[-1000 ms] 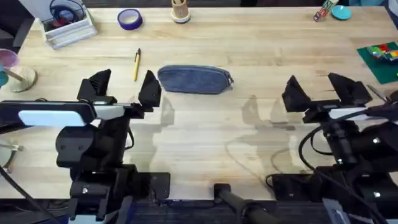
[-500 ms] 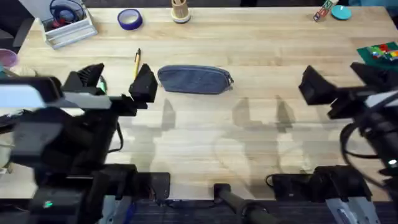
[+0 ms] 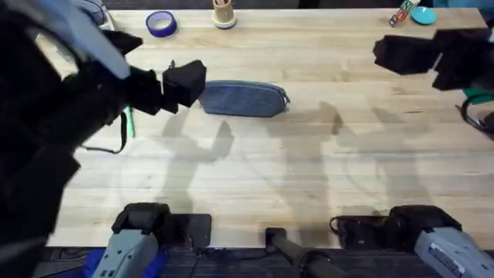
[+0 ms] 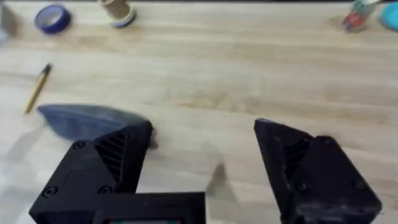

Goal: Unzip the bag, pick up the pens from the table one at a time and place them inside, then zip the bag closed.

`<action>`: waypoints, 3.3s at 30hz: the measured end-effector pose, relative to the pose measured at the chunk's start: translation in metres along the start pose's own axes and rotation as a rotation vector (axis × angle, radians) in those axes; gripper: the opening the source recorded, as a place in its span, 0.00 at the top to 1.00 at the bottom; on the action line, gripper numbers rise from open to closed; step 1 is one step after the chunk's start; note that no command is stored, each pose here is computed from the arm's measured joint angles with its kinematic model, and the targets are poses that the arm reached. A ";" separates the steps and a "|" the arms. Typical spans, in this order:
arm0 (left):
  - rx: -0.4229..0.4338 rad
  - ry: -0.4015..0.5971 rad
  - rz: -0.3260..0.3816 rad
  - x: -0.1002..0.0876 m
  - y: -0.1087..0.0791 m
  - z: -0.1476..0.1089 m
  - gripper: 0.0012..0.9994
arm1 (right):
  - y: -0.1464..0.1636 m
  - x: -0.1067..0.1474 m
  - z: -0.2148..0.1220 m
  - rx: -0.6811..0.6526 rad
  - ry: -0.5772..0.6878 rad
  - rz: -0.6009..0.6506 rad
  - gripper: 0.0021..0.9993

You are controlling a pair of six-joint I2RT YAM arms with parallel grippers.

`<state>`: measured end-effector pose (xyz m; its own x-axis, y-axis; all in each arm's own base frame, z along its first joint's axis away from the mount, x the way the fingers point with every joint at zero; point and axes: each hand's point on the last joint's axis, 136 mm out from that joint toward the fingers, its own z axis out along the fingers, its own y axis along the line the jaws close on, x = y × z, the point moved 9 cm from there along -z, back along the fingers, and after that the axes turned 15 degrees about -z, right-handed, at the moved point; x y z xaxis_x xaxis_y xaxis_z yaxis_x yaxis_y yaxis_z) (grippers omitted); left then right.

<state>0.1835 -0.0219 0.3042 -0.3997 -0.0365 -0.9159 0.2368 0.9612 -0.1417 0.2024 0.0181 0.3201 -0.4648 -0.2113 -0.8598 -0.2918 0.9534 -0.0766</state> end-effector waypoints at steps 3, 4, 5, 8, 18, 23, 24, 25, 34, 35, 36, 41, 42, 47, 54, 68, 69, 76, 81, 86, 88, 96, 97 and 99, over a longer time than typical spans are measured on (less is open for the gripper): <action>0.131 0.119 0.103 -0.002 -0.005 0.018 0.01 | 0.002 -0.012 0.011 -0.109 0.075 0.029 0.00; 0.162 0.141 0.125 0.000 -0.006 0.022 0.01 | 0.003 -0.014 0.013 -0.128 0.085 0.035 0.00; 0.188 0.160 0.145 0.001 -0.007 0.024 0.01 | 0.003 -0.016 0.015 -0.143 0.091 0.040 0.00; 0.261 0.196 0.199 0.007 -0.009 0.032 0.01 | 0.006 -0.017 0.019 -0.192 0.099 0.049 0.00; 0.345 0.190 0.261 0.009 -0.005 0.039 0.01 | 0.010 -0.018 0.019 -0.243 0.097 0.056 0.00; 0.353 0.180 0.278 0.008 -0.006 0.039 0.01 | 0.010 -0.017 0.019 -0.251 0.100 0.058 0.00; 0.353 0.180 0.279 0.008 -0.006 0.039 0.01 | 0.010 -0.017 0.019 -0.252 0.099 0.058 0.00; 0.354 0.179 0.282 0.008 -0.006 0.039 0.01 | 0.010 -0.018 0.019 -0.253 0.097 0.057 0.00; 0.345 0.178 0.324 0.009 -0.002 0.039 0.01 | 0.010 -0.018 0.019 -0.253 0.100 0.080 0.00; 0.344 0.177 0.327 0.009 0.000 0.039 0.01 | 0.010 -0.018 0.019 -0.252 0.101 0.080 0.00; 0.346 0.177 0.327 0.009 0.003 0.040 0.01 | 0.010 -0.018 0.019 -0.253 0.101 0.080 0.00; 0.394 0.170 0.304 0.013 0.023 0.048 0.01 | 0.010 -0.017 0.019 -0.252 0.101 0.080 0.00; 0.412 0.166 0.295 0.014 0.028 0.051 0.01 | 0.010 -0.018 0.019 -0.252 0.101 0.080 0.00; 0.496 0.125 0.268 0.021 0.049 0.059 0.01 | 0.010 -0.018 0.019 -0.252 0.098 0.079 0.00; 0.586 0.054 0.294 0.026 0.059 0.065 0.01 | 0.010 -0.018 0.019 -0.252 0.098 0.083 0.00; 0.679 0.051 0.263 0.055 0.082 0.094 0.01 | 0.010 -0.018 0.019 -0.252 0.098 0.083 0.00; 0.684 0.053 0.262 0.057 0.083 0.096 0.01 | 0.010 -0.018 0.019 -0.252 0.098 0.083 0.00; 0.713 0.087 0.233 0.078 0.092 0.112 0.01 | 0.010 -0.018 0.019 -0.252 0.098 0.083 0.00; 0.743 0.093 0.218 0.092 0.096 0.121 0.01 | 0.010 -0.018 0.019 -0.252 0.099 0.083 0.00; 0.764 0.074 0.223 0.105 0.103 0.133 0.01 | 0.010 -0.016 0.026 -0.259 0.123 0.089 0.00; 0.769 0.059 0.239 0.109 0.105 0.139 0.01 | 0.011 -0.015 0.030 -0.269 0.137 0.090 0.00; 0.819 0.050 0.283 0.118 0.097 0.159 0.01 | 0.018 -0.012 0.038 -0.302 0.173 0.082 0.00; 0.826 0.050 0.287 0.119 0.095 0.161 0.01 | 0.019 -0.012 0.038 -0.303 0.174 0.082 0.00; 0.836 0.050 0.296 0.119 0.092 0.163 0.01 | 0.019 -0.012 0.038 -0.304 0.174 0.082 0.00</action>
<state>0.3019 0.0181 0.1212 -0.2527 0.2126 -0.9439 0.8980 0.4148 -0.1470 0.2342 0.0468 0.3101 -0.6245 -0.1954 -0.7561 -0.4708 0.8667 0.1649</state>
